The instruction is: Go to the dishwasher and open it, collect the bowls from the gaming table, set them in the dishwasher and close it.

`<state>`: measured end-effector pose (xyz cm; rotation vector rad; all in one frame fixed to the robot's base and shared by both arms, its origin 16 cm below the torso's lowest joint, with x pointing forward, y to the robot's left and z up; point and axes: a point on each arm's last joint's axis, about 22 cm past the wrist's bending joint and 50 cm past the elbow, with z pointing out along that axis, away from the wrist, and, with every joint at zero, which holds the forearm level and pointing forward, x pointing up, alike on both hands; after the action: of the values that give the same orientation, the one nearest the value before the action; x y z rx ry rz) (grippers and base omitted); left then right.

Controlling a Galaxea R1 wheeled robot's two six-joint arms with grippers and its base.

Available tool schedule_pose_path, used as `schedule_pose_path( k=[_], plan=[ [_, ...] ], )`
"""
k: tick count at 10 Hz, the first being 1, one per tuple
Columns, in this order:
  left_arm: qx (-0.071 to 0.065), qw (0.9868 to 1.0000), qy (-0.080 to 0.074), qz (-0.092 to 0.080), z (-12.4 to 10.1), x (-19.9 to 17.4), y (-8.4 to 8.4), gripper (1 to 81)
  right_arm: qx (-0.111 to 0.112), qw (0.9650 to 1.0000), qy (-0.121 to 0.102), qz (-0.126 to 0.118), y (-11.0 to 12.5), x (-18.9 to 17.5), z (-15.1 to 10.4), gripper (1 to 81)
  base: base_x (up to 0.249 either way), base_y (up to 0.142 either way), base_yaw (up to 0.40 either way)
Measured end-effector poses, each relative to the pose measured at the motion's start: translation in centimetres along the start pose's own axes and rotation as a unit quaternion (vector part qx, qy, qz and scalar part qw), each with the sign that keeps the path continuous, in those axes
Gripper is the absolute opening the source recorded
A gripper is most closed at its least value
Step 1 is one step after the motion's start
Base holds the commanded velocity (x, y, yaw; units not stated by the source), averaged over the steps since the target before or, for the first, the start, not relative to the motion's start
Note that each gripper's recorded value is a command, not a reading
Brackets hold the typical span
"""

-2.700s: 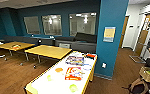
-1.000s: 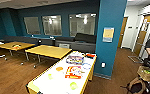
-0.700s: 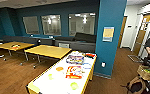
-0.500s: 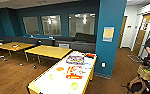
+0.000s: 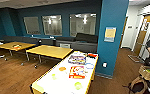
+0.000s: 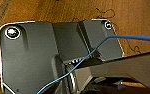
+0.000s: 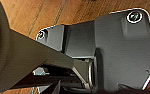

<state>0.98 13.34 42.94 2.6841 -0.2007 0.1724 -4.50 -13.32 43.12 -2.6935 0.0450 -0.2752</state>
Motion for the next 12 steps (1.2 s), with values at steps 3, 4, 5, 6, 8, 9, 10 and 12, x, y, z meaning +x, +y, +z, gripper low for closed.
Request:
schedule_pose_path(
  k=[3, 4, 5, 6, 8, 9, 10, 12],
  plan=[
    [-0.001, 1.0, 0.0, 0.0, 0.02, 0.0, 0.09, 81.1, -0.001, 1.0, -0.001, 0.0, 0.11, -0.1, -0.05, 81.1, 0.0, 0.108, 0.0],
    [-0.001, 1.0, 0.0, 0.0, 0.01, 0.01, 0.07, 81.1, -0.001, 1.0, -0.001, 0.0, 0.18, -0.06, -0.06, 81.1, 0.0, 0.134, 0.0],
    [0.0, 1.0, 0.0, 0.0, 0.0, 0.01, 0.01, 81.1, 0.0, 1.0, -0.001, 0.0, 0.06, -0.08, -0.03, 81.1, 0.0, 0.139, 0.0],
    [0.001, 1.0, 0.0, 0.0, -0.07, -0.04, -0.17, 81.1, 0.001, 1.0, -0.001, 0.0, -0.16, -0.09, 0.04, 81.1, 0.0, 0.152, 0.0],
    [0.001, 1.0, 0.0, 0.0, -0.07, 0.0, -0.17, 81.1, 0.002, 1.0, 0.0, 0.001, -0.36, -0.07, 0.1, 81.1, 0.0, 0.153, 0.0],
    [0.003, 1.0, 0.0, 0.001, -0.15, -0.01, -0.45, 81.1, 0.003, 1.0, 0.0, 0.001, -0.55, -0.05, 0.16, 81.1, 0.0, 0.153, 0.0],
    [0.003, 1.0, 0.0, 0.001, -0.14, -0.01, -0.43, 81.1, 0.002, 1.0, -0.001, 0.001, -0.29, -0.07, 0.08, 81.1, 0.0, 0.153, 0.0],
    [0.001, 1.0, -0.001, 0.0, -0.1, -0.26, -0.2, 81.1, -0.001, 1.0, -0.001, 0.0, 0.21, -0.16, -0.09, 81.1, 0.0, 0.153, 0.0]
  ],
)
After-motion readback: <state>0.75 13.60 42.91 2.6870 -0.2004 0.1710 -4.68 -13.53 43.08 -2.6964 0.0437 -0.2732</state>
